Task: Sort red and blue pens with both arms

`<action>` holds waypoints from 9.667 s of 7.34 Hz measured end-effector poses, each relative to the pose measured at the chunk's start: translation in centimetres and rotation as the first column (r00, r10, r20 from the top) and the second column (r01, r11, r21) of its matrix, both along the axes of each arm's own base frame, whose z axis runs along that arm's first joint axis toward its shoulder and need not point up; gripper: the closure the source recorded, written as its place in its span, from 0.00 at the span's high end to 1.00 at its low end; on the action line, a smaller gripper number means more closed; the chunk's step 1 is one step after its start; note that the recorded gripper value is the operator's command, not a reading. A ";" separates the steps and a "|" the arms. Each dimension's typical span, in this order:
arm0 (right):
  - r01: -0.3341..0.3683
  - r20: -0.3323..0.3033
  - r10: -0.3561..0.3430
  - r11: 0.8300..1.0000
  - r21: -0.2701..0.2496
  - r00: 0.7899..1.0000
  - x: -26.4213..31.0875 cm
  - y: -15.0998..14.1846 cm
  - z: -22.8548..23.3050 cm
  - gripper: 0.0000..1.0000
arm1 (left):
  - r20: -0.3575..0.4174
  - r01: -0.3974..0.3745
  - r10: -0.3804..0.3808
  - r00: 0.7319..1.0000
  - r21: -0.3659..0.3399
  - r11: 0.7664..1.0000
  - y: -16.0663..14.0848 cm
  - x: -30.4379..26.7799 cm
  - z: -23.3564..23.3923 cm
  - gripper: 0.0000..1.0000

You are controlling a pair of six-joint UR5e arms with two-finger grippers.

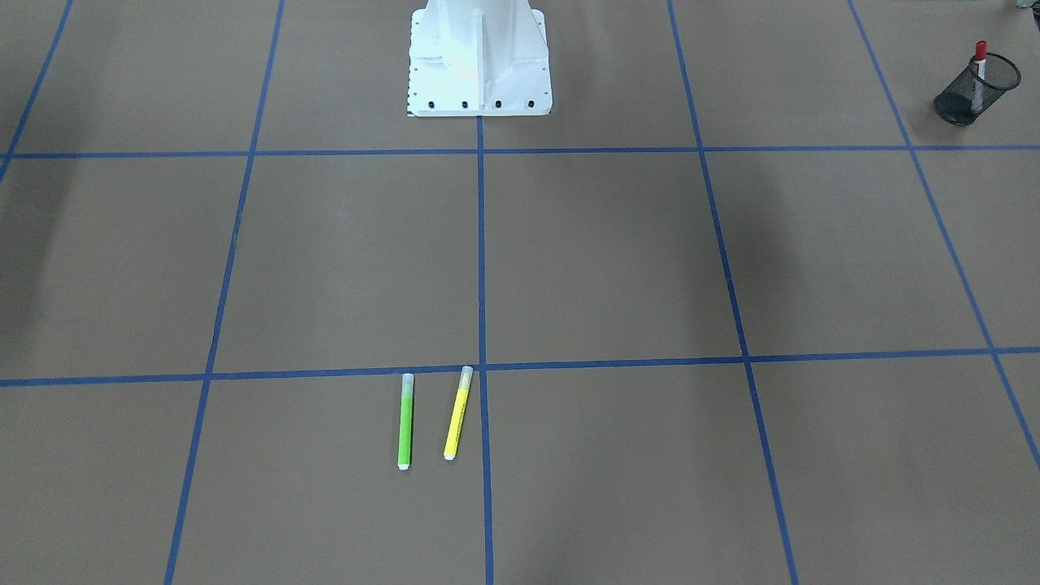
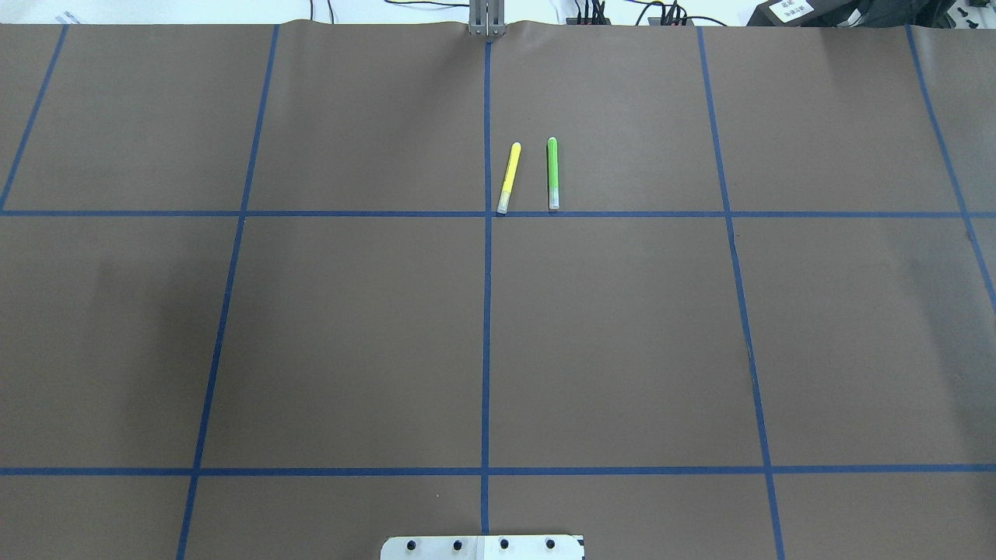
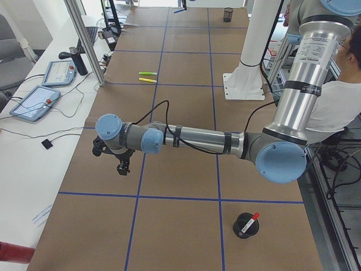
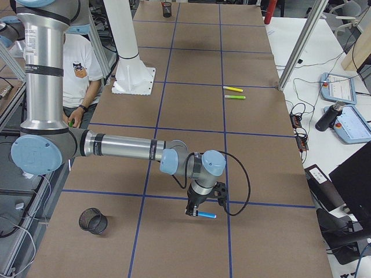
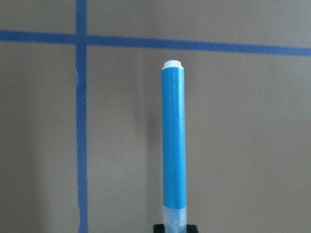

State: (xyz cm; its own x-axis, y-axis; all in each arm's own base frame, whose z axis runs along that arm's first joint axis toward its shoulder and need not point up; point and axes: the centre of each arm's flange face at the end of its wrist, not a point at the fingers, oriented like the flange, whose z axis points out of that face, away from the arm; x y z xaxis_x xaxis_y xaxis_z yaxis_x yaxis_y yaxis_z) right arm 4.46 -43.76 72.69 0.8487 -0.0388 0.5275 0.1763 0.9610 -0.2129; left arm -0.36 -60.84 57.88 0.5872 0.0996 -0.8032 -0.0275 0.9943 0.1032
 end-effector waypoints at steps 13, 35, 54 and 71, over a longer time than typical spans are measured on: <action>0.399 0.347 -0.246 0.773 -0.492 0.905 7.6 26.5 5.0 0.00 | -0.019 -0.003 0.005 1.000 0.093 0.996 1.3 0.3 -0.7 1.00; 0.228 0.365 -0.047 0.853 -0.469 0.930 6.5 22.7 10.9 1.00 | -0.022 0.020 -0.018 1.000 0.089 0.996 0.8 0.3 -2.3 1.00; -0.061 0.212 0.014 0.974 0.217 0.977 -6.3 -8.6 -14.3 1.00 | 0.076 0.036 -0.030 0.997 -0.078 0.996 6.8 -0.8 0.3 1.00; -0.069 0.214 0.023 0.976 0.206 0.976 -5.9 -6.5 -13.8 1.00 | 0.078 0.033 -0.031 0.996 -0.033 0.999 6.7 -0.8 -0.3 1.00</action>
